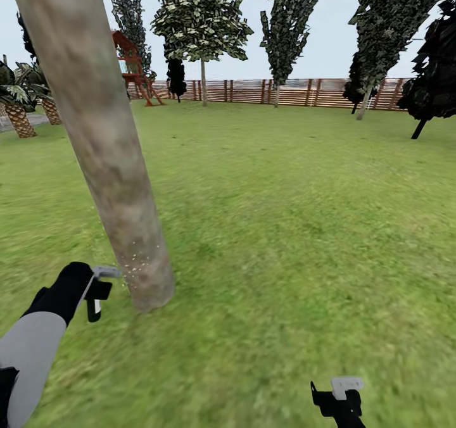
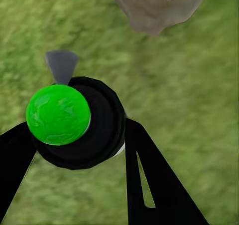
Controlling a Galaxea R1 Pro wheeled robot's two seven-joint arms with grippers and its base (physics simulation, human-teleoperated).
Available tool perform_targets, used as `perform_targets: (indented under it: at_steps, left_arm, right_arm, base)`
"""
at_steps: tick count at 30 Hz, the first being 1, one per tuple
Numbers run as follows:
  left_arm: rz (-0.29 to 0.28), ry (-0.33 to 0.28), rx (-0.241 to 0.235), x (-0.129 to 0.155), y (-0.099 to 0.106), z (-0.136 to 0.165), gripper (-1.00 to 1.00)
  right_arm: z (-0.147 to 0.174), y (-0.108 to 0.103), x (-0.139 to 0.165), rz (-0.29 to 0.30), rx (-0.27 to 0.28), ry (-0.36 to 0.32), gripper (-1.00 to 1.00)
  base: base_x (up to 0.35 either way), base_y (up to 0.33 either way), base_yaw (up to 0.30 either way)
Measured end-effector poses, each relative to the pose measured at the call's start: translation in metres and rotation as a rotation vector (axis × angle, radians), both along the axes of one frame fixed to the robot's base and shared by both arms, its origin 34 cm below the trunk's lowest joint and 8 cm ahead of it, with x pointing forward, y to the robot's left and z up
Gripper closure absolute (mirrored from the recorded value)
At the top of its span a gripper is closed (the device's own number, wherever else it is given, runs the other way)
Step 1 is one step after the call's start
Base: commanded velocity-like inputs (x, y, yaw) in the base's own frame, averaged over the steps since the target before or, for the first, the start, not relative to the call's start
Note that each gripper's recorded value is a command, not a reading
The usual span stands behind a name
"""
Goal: In the garden, pick up the pesticide atomizer on the floor and spray pesticide onto both trees until each tree trunk is fully covered.
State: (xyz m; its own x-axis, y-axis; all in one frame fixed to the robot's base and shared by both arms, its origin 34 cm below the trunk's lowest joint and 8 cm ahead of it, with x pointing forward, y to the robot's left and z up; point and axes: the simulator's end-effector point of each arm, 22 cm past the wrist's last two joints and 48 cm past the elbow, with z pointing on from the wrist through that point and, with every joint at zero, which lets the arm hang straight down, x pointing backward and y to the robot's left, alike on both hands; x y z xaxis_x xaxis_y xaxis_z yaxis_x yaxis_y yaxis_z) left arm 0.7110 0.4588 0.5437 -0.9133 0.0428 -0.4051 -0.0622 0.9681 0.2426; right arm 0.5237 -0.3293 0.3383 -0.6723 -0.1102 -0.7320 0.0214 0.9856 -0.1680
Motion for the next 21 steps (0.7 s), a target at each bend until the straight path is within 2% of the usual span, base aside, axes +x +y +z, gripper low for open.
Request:
perform_targets:
  at_steps: [6, 12, 15, 16, 18, 21]
  left_arm:
    - [-0.004, 0.001, 0.006, 0.000, 0.000, 0.000, 1.00]
    - [-0.006, 0.000, 0.017, 0.000, 0.005, 0.001, 1.00]
    - [-0.008, -0.001, 0.008, 0.001, -0.001, 0.000, 1.00]
    - [-0.019, -0.002, -0.017, 0.004, -0.018, -0.004, 1.00]
    - [-0.033, 0.001, -0.018, 0.005, -0.029, -0.007, 1.00]
    - [-0.031, 0.001, -0.007, 0.005, -0.024, -0.006, 1.00]
  right_arm:
    - [0.000, 0.000, 0.000, 0.001, 0.001, 0.000, -1.00]
    - [0.000, 0.000, 0.000, 0.001, 0.001, 0.000, -1.00]
    - [0.000, 0.000, 0.000, 0.001, 0.001, 0.000, -1.00]
    - [0.000, 0.000, 0.000, 0.001, 0.001, 0.000, -1.00]
    - [0.000, 0.000, 0.000, 0.001, 0.001, 0.000, -1.00]
    - [0.000, 0.000, 0.000, 0.001, 0.001, 0.000, -1.00]
  base:
    - [0.223, 0.224, 0.000]
    - [0.047, 0.047, 0.000]
    - [0.001, 0.001, 0.000]
    - [0.000, 0.000, 0.000]
    - [0.000, 0.000, 0.000]
    - [0.000, 0.000, 0.000]
